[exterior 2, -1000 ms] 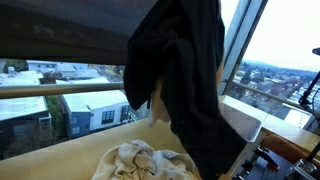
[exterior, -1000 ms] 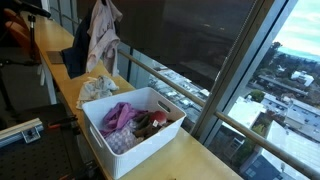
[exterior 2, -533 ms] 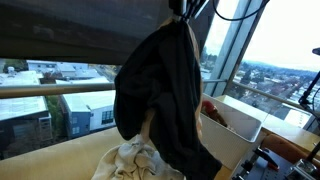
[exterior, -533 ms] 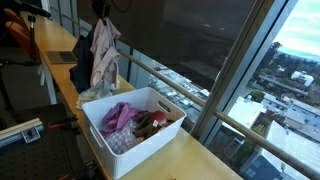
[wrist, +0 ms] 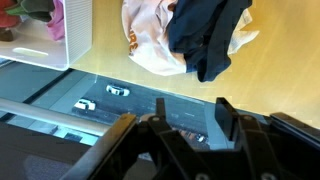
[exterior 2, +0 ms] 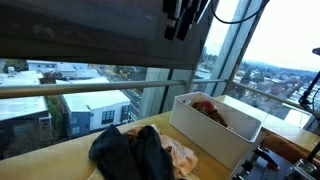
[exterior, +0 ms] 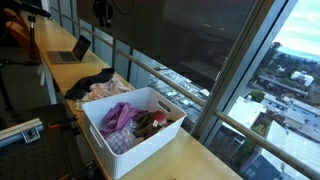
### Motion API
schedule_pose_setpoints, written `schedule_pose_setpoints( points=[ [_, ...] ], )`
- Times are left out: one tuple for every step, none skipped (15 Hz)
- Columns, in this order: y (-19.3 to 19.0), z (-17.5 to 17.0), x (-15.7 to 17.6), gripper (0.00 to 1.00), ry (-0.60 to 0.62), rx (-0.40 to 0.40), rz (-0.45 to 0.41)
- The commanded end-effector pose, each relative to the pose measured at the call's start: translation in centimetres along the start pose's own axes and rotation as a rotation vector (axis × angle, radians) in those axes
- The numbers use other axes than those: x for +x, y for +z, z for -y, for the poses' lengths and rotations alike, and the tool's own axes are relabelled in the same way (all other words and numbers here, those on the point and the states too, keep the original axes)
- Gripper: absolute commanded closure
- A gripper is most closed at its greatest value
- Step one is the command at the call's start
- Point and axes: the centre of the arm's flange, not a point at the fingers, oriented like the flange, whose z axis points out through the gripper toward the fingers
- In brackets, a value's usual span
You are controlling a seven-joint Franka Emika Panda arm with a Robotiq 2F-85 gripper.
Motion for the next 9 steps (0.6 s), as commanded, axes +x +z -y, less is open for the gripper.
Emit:
schedule_pose_setpoints(
  points=[
    [-1.3,-1.0,0.4,0.14,0.012,-0.018,0.005],
    [-1.2,-1.9,0.4,0.05,0.020,-0.025,0.002],
    [-1.0,-2.9,0.5,0.01,0.030,-0.033,0.001],
    [-0.5,-4.5,0.7,0.00,0.047,-0.044,-0.001],
    [-0.1,-5.9,0.9,0.00,0.064,-0.053,0.000],
    [0.5,-7.9,1.0,0.00,0.087,-0.059,0.001],
    [1.3,-9.7,1.0,0.00,0.108,-0.064,0.005],
    [2.0,-11.7,1.2,0.00,0.128,-0.071,0.007],
    [2.8,-13.7,1.3,0.00,0.147,-0.077,0.009]
  ],
)
